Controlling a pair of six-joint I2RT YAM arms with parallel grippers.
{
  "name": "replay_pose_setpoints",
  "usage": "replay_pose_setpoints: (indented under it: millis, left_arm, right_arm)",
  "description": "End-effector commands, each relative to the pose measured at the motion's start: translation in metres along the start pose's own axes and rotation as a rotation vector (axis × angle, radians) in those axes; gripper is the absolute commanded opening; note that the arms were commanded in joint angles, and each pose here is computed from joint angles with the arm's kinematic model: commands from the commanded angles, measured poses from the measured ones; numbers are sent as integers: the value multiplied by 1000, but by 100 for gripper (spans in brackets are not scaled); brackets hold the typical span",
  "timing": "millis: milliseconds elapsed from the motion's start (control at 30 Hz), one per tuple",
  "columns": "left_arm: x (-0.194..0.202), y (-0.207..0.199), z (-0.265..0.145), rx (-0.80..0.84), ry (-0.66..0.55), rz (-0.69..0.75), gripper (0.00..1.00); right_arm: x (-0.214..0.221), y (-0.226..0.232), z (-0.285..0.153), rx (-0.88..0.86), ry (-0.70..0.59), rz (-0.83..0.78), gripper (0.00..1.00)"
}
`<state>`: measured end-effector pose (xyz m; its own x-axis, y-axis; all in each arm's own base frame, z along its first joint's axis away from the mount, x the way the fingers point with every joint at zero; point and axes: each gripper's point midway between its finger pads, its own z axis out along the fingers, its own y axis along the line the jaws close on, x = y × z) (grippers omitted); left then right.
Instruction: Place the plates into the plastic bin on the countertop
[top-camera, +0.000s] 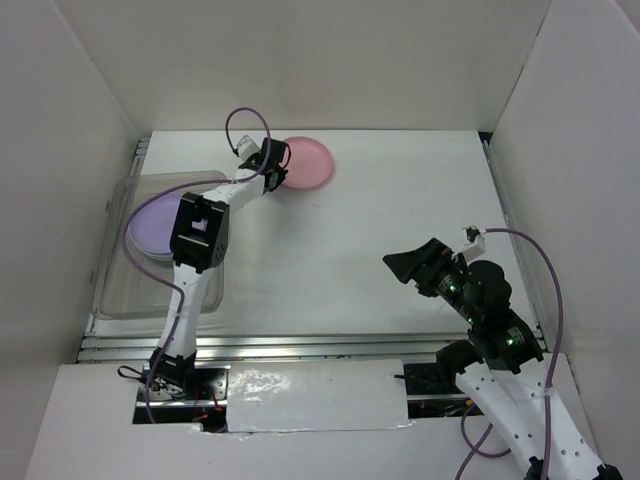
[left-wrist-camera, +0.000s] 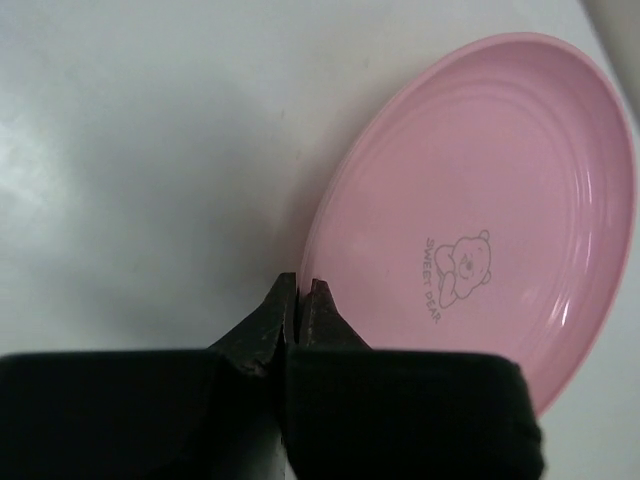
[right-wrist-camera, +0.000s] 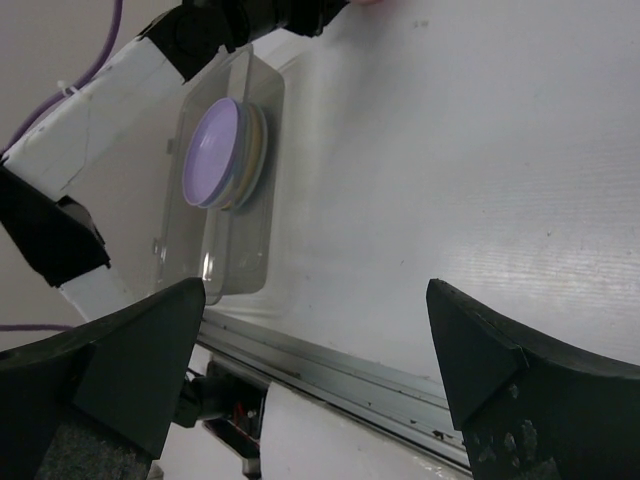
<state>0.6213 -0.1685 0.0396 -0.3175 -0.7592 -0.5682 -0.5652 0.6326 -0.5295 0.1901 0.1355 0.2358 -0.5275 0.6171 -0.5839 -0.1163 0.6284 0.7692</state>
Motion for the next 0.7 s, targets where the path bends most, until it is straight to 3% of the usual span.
replay_pose_setpoints:
  millis: [0, 167, 300, 400, 433, 467, 533, 567, 633, 667]
  left_arm:
    - [-20, -51, -85, 132, -47, 126, 0]
    - [-71, -92, -184, 297, -64, 201, 0]
    - [-109, -69, -237, 291, -33, 219, 0]
    - [-133, -15, -263, 195, -23, 185, 0]
    - [-124, 15, -259, 136, 3, 181, 0]
    - [-148, 30, -282, 148, -44, 137, 0]
    - [-148, 78, -281, 74, -33, 104, 0]
    - [-172, 98, -296, 65, -83, 55, 0]
    - [-173, 145, -300, -25, -71, 34, 0]
    - [-194, 170, -310, -58, -115, -20, 0]
  right_arm:
    - [-13, 23, -11, -64, -33, -1, 100]
    - [-16, 28, -14, -83, -43, -4, 100]
    - [-13, 6, 6, -18, -58, -36, 100]
    - [2, -10, 28, 22, 15, -25, 100]
    - [5, -10, 31, 18, 34, -19, 100]
    - [5, -8, 33, 6, 41, -14, 100]
    - [15, -5, 37, -18, 87, -7, 100]
    - [16, -4, 38, -29, 93, -4, 100]
    - [18, -2, 37, -38, 105, -10, 100]
    - [20, -5, 36, -27, 114, -11, 100]
